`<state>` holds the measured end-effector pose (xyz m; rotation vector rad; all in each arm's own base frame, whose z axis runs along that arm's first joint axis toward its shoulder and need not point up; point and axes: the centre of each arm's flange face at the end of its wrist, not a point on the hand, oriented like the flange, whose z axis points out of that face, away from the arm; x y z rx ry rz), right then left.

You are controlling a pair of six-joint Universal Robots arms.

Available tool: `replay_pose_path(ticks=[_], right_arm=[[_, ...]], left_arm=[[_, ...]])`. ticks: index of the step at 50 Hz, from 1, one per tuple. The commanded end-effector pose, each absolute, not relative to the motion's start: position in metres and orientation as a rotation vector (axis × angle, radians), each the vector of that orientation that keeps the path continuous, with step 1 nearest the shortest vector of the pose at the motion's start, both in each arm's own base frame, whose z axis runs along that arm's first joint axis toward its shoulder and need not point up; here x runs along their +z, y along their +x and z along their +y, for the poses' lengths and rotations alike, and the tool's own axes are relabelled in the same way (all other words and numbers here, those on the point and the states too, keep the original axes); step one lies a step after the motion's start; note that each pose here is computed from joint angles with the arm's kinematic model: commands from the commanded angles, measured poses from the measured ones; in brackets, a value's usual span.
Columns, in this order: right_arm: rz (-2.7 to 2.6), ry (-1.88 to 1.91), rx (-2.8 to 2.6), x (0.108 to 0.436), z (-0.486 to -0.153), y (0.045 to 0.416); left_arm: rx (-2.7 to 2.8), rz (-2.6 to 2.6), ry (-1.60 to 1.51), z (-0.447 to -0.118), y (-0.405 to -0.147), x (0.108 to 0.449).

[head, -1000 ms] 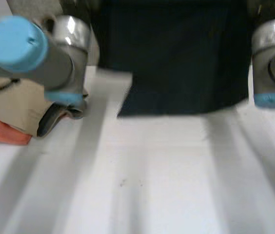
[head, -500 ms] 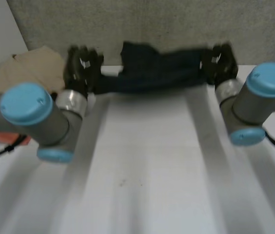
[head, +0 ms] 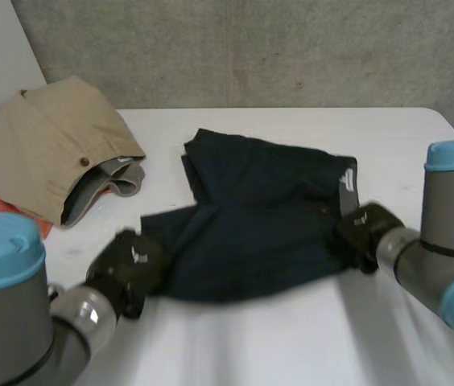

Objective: Fold the laundry.

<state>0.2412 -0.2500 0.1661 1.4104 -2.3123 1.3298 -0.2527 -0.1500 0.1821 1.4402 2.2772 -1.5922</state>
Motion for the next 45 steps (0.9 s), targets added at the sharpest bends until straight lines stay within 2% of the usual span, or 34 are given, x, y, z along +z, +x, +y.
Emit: replay_pose_path(ticks=[1, 4, 8, 12, 18, 20, 22, 23, 26, 30, 34, 45], right_arm=[[-2.279, 1.672, 0.988, 0.165, -0.192, 0.218], [-2.264, 1.691, 0.987, 0.167, -0.185, 0.215], [-2.258, 1.679, 1.017, 0.165, -0.186, 0.216], [-2.236, 1.616, 1.111, 0.166, -0.197, 0.217], [-2.256, 1.53, 1.199, 0.163, -0.207, 0.218], [-2.267, 1.509, 1.22, 0.162, -0.209, 0.219], [-2.267, 1.502, 1.232, 0.162, -0.21, 0.22], [-2.267, 1.494, 1.243, 0.161, -0.211, 0.22], [-2.257, 1.489, 1.258, 0.159, -0.212, 0.221], [-2.247, 1.479, 1.278, 0.159, -0.214, 0.222], [-2.243, 1.475, 1.285, 0.158, -0.216, 0.222], [-2.248, 1.449, 1.285, 0.158, -0.22, 0.218]], left_arm=[[-1.206, 2.378, 1.737, -0.082, -0.242, 0.178], [-1.18, 2.375, 1.769, -0.076, -0.242, 0.179], [-1.266, 2.358, 1.725, -0.089, -0.248, 0.185], [-1.457, 2.309, 1.603, -0.12, -0.256, 0.202], [-1.771, 2.192, 1.297, -0.196, -0.258, 0.228], [-1.858, 2.152, 1.232, -0.23, -0.262, 0.224], [-1.898, 2.139, 1.242, -0.244, -0.267, 0.218], [-1.908, 2.158, 1.261, -0.26, -0.272, 0.206], [-1.903, 2.205, 1.288, -0.277, -0.278, 0.189], [-1.874, 2.32, 1.258, -0.316, -0.285, 0.153], [-1.872, 2.371, 1.287, -0.334, -0.294, 0.129], [-2.023, 2.374, 1.338, -0.348, -0.319, 0.131]])
